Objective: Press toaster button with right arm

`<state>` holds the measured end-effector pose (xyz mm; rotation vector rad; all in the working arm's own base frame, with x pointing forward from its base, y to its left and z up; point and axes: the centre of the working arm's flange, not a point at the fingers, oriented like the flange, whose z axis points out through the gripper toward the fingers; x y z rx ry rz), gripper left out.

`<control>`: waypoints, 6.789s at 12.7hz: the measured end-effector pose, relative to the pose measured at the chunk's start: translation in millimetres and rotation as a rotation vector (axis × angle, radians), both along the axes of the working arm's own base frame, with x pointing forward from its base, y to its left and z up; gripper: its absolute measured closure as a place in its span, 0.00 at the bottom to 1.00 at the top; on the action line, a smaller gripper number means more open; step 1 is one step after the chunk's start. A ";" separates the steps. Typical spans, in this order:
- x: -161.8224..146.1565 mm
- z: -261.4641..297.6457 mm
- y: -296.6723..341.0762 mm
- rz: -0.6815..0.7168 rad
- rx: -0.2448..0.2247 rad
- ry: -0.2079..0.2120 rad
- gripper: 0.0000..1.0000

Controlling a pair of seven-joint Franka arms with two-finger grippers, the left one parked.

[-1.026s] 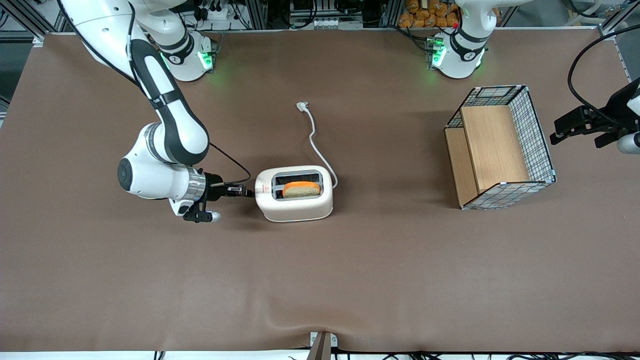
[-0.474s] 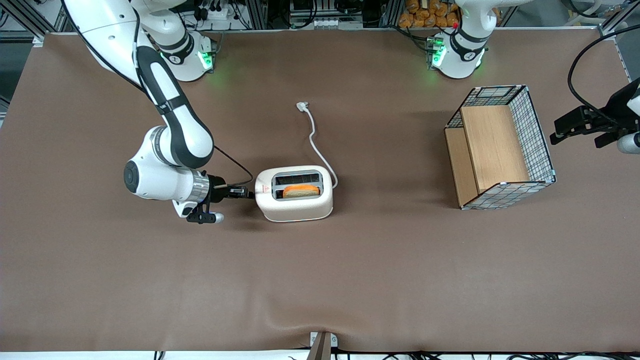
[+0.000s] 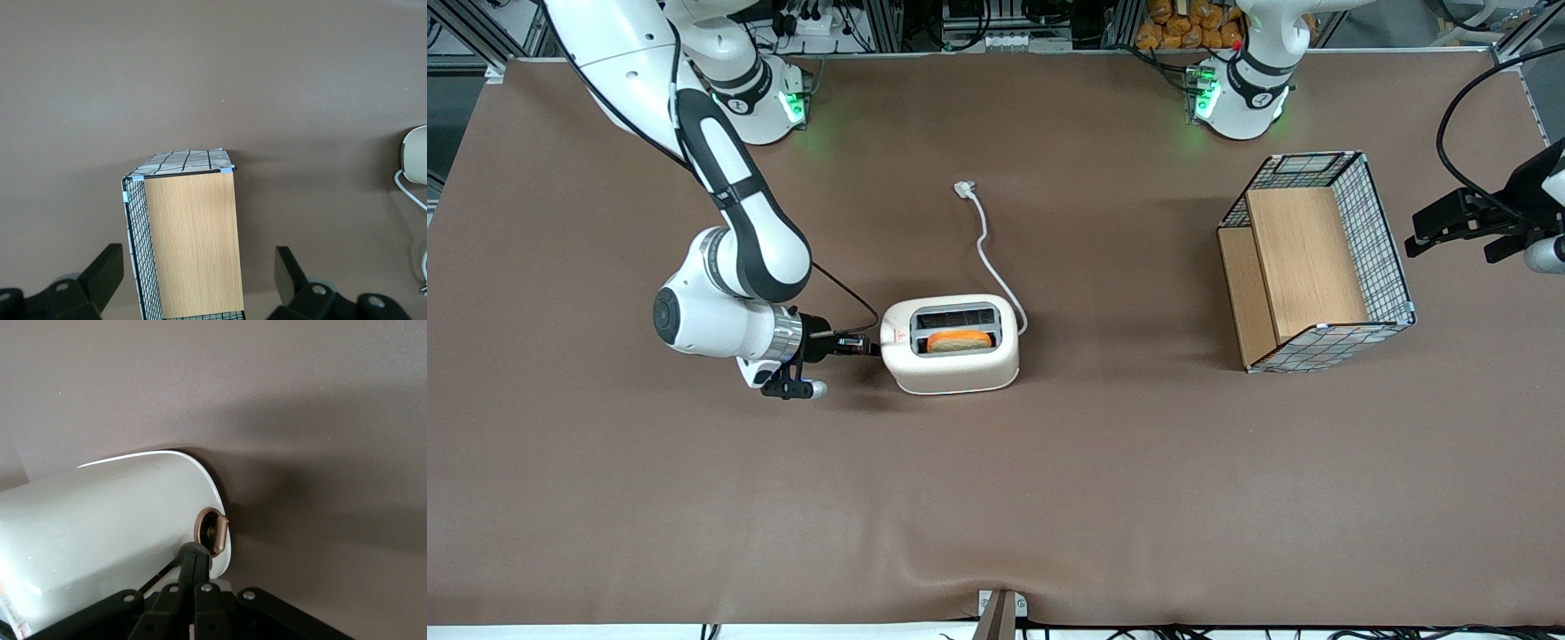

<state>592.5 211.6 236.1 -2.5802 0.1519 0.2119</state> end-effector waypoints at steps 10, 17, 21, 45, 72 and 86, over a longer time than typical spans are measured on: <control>1.1 -1.7 -7.6 0.025 0.010 0.000 0.99; 28.4 25.6 -49.0 0.039 0.088 0.052 0.71; 48.5 49.8 -75.1 0.068 0.074 0.009 0.29; -41.9 447.3 -176.5 0.170 -0.493 -0.102 0.00; -62.2 447.7 -195.0 0.098 -0.554 -0.199 0.00; -62.2 446.1 -192.5 0.105 -0.553 -0.193 0.00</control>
